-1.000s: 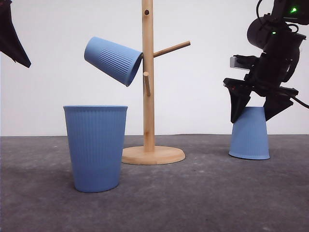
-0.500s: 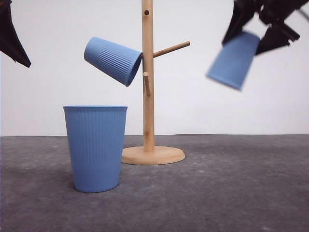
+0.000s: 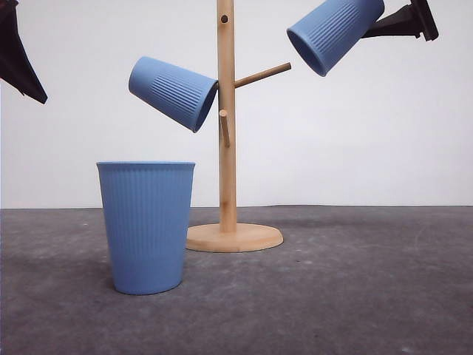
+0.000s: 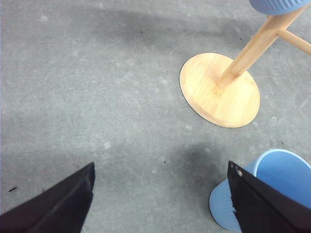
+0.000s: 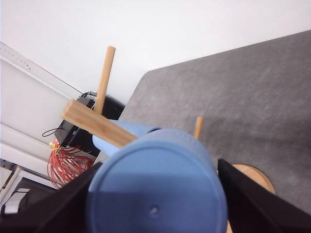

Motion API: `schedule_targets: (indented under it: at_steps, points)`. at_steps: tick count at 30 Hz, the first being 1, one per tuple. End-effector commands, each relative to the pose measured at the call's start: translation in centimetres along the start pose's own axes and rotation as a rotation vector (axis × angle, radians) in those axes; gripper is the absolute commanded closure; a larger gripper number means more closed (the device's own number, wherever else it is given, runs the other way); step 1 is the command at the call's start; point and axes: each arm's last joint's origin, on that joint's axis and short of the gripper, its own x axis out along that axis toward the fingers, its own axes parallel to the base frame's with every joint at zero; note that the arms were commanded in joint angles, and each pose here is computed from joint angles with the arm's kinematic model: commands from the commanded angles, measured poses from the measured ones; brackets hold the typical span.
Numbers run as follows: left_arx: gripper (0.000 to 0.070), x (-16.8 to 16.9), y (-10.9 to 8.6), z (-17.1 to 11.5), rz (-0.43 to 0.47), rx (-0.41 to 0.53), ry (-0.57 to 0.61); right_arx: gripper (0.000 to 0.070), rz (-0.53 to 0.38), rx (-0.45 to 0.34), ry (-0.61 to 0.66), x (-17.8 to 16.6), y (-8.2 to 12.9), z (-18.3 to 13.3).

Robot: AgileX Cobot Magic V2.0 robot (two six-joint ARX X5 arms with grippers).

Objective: Place three cups

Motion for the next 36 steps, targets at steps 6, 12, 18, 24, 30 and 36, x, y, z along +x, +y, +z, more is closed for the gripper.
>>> schedule_targets:
  at_steps: [6, 12, 18, 24, 30, 36]
  points:
    - [0.0195, 0.0, -0.1, 0.4, 0.001, 0.003, -0.012, 0.0369, 0.040, -0.006, 0.032, 2.5, -0.3, -0.1]
    - [0.0195, 0.0, -0.1, 0.4, 0.001, 0.003, -0.012, 0.0369, 0.053, 0.000, 0.067, 4.8, -1.2, -0.7]
    - [0.0195, 0.0, -0.1, 0.4, 0.001, 0.000, -0.012, 0.0369, 0.055, -0.007, 0.076, 6.3, -1.8, -1.1]
    - [0.0195, 0.0, -0.1, 0.4, 0.001, 0.000, -0.013, 0.0369, 0.044, -0.015, 0.086, 7.3, -1.8, -1.6]
    - [0.0195, 0.0, -0.1, 0.4, 0.001, 0.000, -0.013, 0.0368, 0.038, 0.004, 0.110, 8.1, -2.4, -2.0]
    - [0.0195, 0.0, -0.1, 0.4, 0.001, 0.000, -0.013, 0.0313, 0.033, 0.006, 0.127, 8.5, -2.7, -2.3]
